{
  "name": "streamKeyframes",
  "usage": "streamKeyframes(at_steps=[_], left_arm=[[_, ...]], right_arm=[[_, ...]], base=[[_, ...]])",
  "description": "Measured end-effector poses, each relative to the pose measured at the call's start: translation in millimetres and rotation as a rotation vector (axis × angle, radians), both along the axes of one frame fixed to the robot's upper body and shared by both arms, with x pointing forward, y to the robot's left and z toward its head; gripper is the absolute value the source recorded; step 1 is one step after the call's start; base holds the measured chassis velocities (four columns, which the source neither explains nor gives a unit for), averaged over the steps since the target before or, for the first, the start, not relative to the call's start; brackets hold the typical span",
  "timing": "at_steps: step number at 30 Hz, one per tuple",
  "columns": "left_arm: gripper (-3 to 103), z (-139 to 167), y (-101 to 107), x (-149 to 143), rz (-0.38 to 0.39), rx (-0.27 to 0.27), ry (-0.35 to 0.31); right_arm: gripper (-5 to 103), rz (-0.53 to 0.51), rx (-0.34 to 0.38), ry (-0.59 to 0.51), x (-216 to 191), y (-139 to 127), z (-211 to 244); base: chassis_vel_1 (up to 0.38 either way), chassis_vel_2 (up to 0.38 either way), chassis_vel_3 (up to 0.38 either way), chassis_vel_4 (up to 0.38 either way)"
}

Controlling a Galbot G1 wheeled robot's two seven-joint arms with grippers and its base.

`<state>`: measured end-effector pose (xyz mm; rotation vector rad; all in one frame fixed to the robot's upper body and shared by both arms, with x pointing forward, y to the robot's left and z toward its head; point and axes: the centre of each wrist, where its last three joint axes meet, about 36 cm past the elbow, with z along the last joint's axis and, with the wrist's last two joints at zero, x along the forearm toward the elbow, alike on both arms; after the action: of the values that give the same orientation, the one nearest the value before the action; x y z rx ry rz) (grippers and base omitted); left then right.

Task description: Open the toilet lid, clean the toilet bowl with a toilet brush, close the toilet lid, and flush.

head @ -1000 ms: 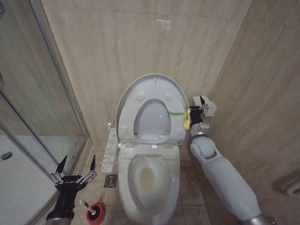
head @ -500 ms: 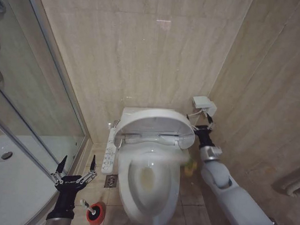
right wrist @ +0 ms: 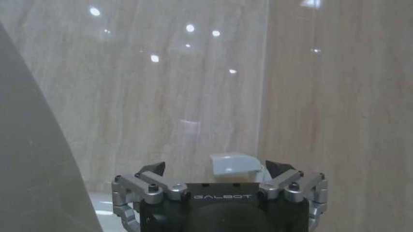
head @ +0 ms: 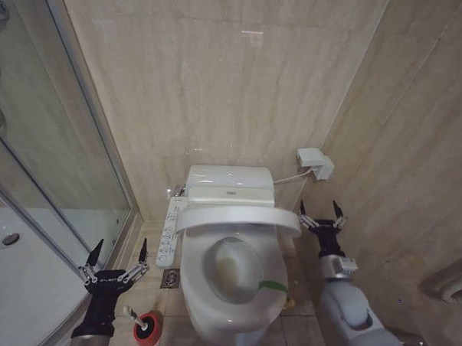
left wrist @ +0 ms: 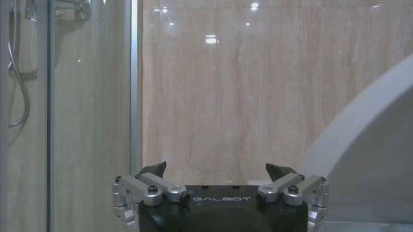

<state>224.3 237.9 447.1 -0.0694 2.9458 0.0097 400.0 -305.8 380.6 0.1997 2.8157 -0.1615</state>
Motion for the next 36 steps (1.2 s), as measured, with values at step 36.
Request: streamKeyframes(at_steps=[36], left_arm=[[100, 0.0, 0.0, 0.0, 0.000, 0.000, 0.000]], right_arm=[[100, -0.082, 0.051, 0.052, -102.7, 50.2, 26.7]], base=[[0.000, 0.000, 0.000, 0.000]])
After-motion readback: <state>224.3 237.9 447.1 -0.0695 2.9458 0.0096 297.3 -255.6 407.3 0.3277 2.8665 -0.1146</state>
